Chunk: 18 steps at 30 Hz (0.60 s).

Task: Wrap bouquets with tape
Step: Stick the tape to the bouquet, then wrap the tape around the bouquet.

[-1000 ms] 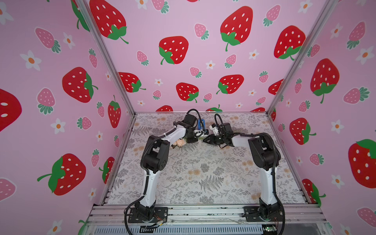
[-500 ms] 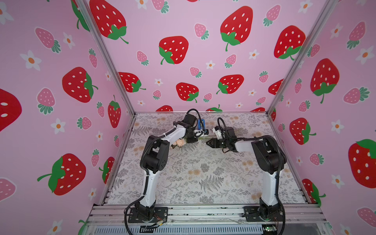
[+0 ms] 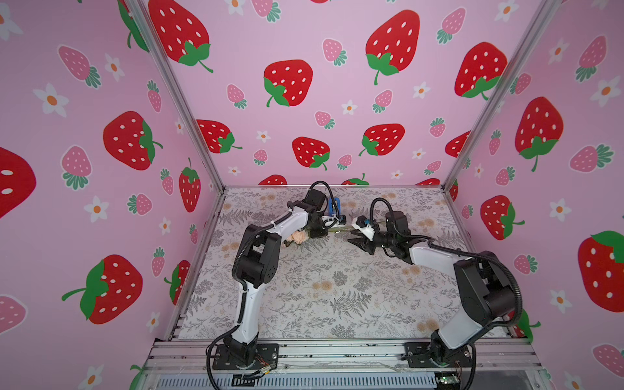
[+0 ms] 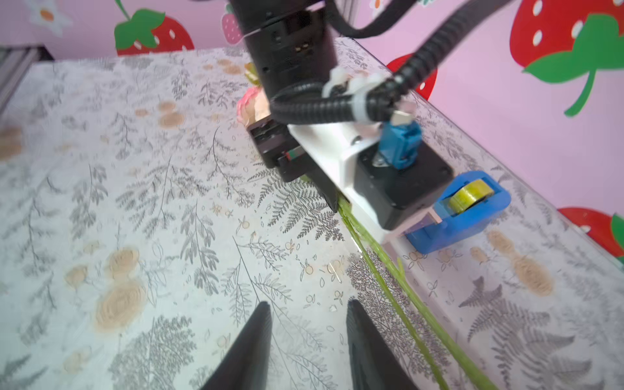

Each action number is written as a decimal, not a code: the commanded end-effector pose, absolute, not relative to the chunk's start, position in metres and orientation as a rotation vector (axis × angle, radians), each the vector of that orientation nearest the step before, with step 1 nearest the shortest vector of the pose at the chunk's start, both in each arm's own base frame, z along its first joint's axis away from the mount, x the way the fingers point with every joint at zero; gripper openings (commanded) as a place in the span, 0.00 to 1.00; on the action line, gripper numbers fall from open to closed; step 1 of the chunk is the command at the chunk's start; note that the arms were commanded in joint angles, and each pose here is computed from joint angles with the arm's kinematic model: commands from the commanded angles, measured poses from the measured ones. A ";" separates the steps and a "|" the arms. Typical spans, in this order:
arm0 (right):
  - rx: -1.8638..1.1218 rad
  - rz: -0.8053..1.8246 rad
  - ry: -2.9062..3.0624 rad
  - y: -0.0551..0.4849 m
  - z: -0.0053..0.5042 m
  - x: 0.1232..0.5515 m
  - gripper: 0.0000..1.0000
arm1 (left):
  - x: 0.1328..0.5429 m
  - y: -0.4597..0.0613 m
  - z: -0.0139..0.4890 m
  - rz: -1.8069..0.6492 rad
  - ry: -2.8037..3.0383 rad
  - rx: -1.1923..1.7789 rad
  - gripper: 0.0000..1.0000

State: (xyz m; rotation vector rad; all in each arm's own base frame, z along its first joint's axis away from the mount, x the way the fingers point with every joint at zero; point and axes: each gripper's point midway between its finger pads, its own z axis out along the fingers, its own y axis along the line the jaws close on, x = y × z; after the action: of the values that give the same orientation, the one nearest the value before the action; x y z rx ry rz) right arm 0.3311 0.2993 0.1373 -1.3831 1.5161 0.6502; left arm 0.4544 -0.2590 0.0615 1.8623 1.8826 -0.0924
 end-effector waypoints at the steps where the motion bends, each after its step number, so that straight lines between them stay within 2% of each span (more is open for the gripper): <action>1: -1.625 0.440 1.253 0.299 0.120 0.324 0.39 | 0.452 -0.262 0.082 -0.111 1.835 1.867 0.00; 6: -1.688 0.292 1.111 0.308 0.114 0.337 0.38 | 0.451 -0.263 0.082 -0.121 1.838 1.865 0.00; 18: -1.668 0.225 1.054 0.338 0.112 0.366 0.33 | 0.451 -0.263 0.077 -0.134 1.847 1.874 0.00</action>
State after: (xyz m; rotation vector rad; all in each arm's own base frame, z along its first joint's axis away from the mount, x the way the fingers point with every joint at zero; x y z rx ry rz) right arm 0.3562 0.3296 0.1006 -1.6835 1.1279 0.2810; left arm 0.4517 -0.2582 0.0603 1.8740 1.8858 -0.1003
